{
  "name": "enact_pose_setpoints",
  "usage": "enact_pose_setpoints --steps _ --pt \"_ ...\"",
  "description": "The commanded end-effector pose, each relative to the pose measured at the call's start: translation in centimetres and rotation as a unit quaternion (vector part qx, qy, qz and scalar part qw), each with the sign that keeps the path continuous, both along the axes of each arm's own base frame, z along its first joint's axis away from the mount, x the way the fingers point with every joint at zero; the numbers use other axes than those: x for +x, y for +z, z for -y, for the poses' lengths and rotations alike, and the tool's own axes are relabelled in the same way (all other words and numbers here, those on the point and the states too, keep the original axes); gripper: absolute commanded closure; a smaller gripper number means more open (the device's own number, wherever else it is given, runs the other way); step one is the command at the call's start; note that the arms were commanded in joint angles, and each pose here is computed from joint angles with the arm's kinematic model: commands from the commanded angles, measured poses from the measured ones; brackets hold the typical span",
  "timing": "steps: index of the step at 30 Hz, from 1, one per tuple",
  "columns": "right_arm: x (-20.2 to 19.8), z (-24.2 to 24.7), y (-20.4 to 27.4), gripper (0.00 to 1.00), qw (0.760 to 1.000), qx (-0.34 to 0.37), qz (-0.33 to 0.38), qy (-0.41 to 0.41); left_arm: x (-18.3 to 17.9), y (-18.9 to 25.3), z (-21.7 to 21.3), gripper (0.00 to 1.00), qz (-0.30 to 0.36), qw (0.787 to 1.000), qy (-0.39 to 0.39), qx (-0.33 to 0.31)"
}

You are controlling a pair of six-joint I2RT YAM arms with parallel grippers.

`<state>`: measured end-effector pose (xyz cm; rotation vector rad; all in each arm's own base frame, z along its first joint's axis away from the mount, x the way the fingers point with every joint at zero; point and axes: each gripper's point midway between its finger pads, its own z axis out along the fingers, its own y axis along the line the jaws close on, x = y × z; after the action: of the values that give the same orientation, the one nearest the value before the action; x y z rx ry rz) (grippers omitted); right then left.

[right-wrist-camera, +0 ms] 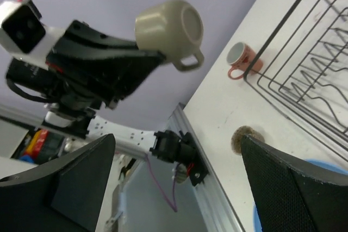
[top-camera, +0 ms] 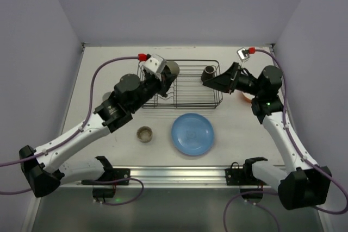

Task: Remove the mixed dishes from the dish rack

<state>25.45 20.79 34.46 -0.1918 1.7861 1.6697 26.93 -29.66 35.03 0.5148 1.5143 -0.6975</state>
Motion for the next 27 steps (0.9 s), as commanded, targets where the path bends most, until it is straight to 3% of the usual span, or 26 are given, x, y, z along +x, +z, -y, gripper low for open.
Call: enact_pose_setpoints --steps 1,6,9,10,12,13,15,16,18,19,21,22,27 --pt "0.0 1.5 0.7 0.01 0.993 -0.069 0.064 -0.073 4.1 -0.4 -6.5 1.0 -0.059 0.983 0.154 0.078" --pt "-1.0 2.3 -0.1 0.01 0.987 -0.106 0.071 -0.092 7.9 -2.5 -14.2 1.0 -0.151 0.944 0.266 0.121" --pt "-1.7 2.6 0.0 0.01 0.985 -0.118 0.085 -0.097 9.7 -4.0 -20.4 1.0 -0.206 0.906 0.345 0.135" --pt "-1.8 2.6 0.0 0.01 0.984 -0.12 0.091 -0.099 10.6 -5.2 -23.6 1.0 -0.237 0.884 0.377 0.141" --pt "-2.3 2.7 0.3 0.01 0.983 -0.122 0.098 -0.099 11.5 -7.0 -25.9 1.0 -0.274 0.871 0.382 0.142" --pt "-2.4 2.8 0.3 0.01 0.982 -0.123 0.1 -0.099 12.4 -9.2 -28.8 1.0 -0.312 0.846 0.406 0.147" --pt "-2.7 2.8 0.4 0.01 0.982 -0.124 0.106 -0.099 13.5 -11.0 -30.3 1.0 -0.343 0.839 0.399 0.139" --pt "-2.9 2.7 0.3 0.01 0.982 -0.123 0.109 -0.094 14.3 -13.5 -32.3 1.0 -0.379 0.819 0.408 0.138" --pt "-3.0 2.8 0.2 0.01 0.981 -0.125 0.111 -0.093 16.1 -13.8 -33.2 1.0 -0.388 0.815 0.41 0.13" --pt "-3.1 2.8 0.1 0.01 0.981 -0.127 0.113 -0.092 16.9 -16.5 -33.8 1.0 -0.42 0.797 0.41 0.142" --pt "-3.2 2.8 -0.1 0.01 0.981 -0.13 0.114 -0.092 18.7 -16.5 -34.8 1.0 -0.427 0.788 0.419 0.149" --pt "-3.3 2.8 -0.1 0.01 0.981 -0.128 0.116 -0.089 19.6 -19.5 -35.1 1.0 -0.457 0.772 0.412 0.16" --pt "-3.9 2.5 0.0 0.01 0.982 -0.123 0.122 -0.075 21.6 -22.9 -37.0 1.0 -0.499 0.752 0.4 0.158"
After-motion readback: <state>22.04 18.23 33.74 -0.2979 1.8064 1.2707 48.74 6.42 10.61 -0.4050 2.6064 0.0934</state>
